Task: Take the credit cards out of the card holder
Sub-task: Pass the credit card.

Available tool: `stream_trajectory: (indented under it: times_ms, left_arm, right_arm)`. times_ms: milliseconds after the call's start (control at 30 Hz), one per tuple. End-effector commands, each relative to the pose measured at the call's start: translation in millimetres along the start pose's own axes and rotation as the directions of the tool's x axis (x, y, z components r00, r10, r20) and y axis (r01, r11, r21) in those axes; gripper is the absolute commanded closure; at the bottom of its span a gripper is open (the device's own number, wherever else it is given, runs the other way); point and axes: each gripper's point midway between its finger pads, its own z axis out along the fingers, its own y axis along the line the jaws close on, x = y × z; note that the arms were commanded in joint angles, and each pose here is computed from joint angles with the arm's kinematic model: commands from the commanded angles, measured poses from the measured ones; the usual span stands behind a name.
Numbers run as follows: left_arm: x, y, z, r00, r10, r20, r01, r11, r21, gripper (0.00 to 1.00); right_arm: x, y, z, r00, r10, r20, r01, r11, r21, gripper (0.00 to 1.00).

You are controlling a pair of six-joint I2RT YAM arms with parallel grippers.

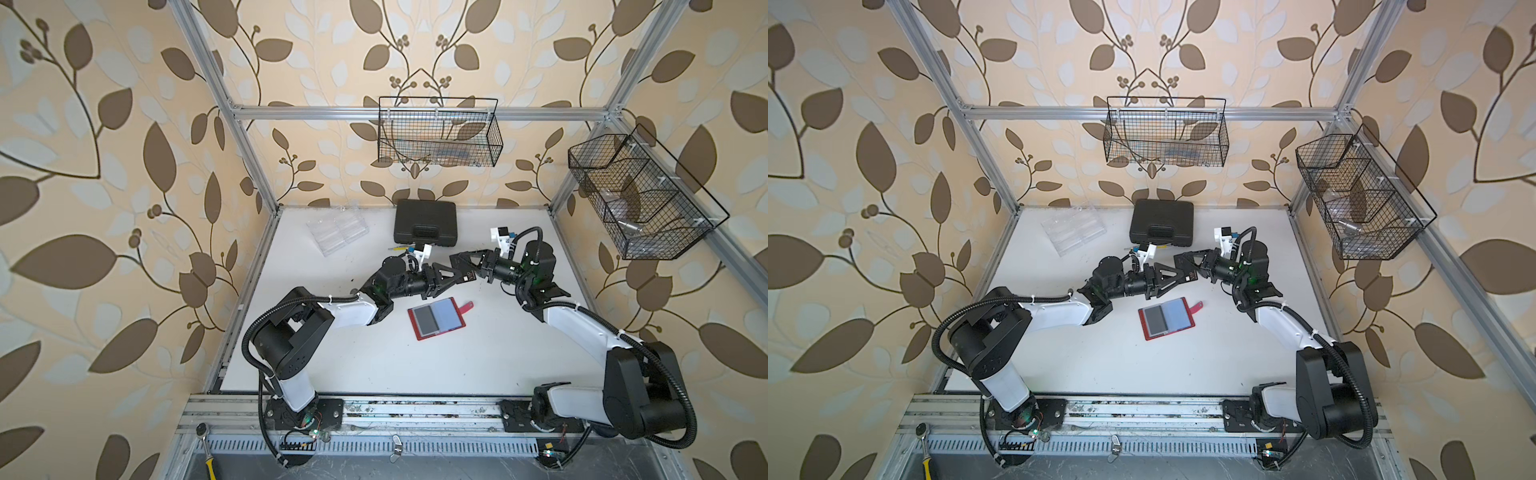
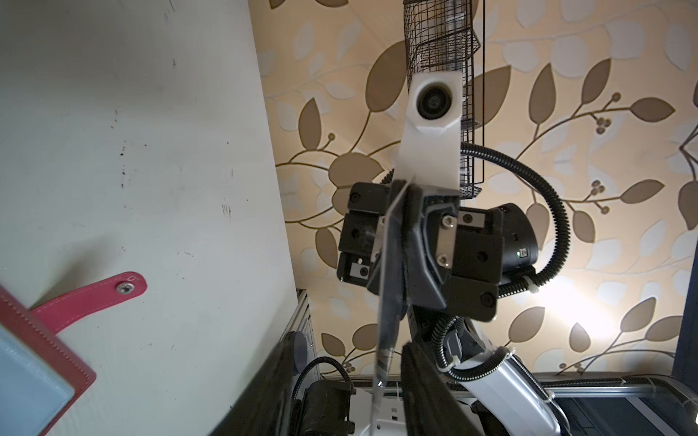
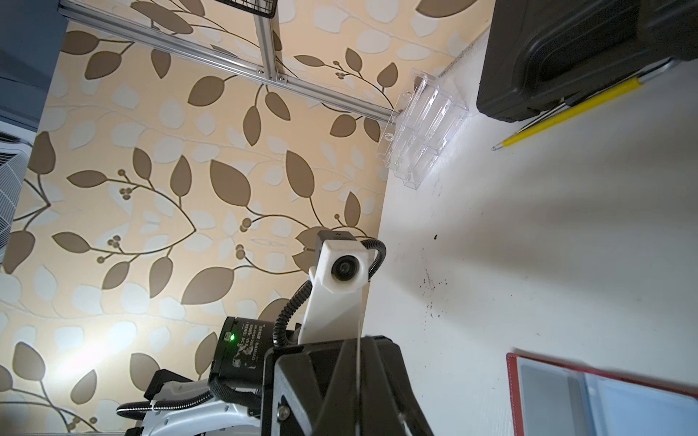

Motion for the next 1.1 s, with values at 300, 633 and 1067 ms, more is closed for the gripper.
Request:
stream_trajectory:
  times_ms: [300,633,1067]
  left_arm:
    - [-0.7,-20.1,8.2,0.999,0.042,0.021,-0.044,0.995,0.091,0.91]
    - [-9.1,-16.8,-4.5,0.998,0.061,0.028,-0.062,0.996,0.056,1.00]
    - [22.1,10.3,-89.3,0.783,0.257,-0.566,-0.547,0.718,-0.430,1.00]
  right_arm:
    - [-7.0,3.5,1.1,1.000,0.001,0.025,0.000,1.000,-0.017,1.00]
    - [-6.5,2.3,-5.0,1.000,0.000,0.020,0.001,1.000,-0.023,0.80]
    - [-28.0,20.5,-37.4,0.879,-0.454,-0.143,0.473,0.866,0.159,0.23]
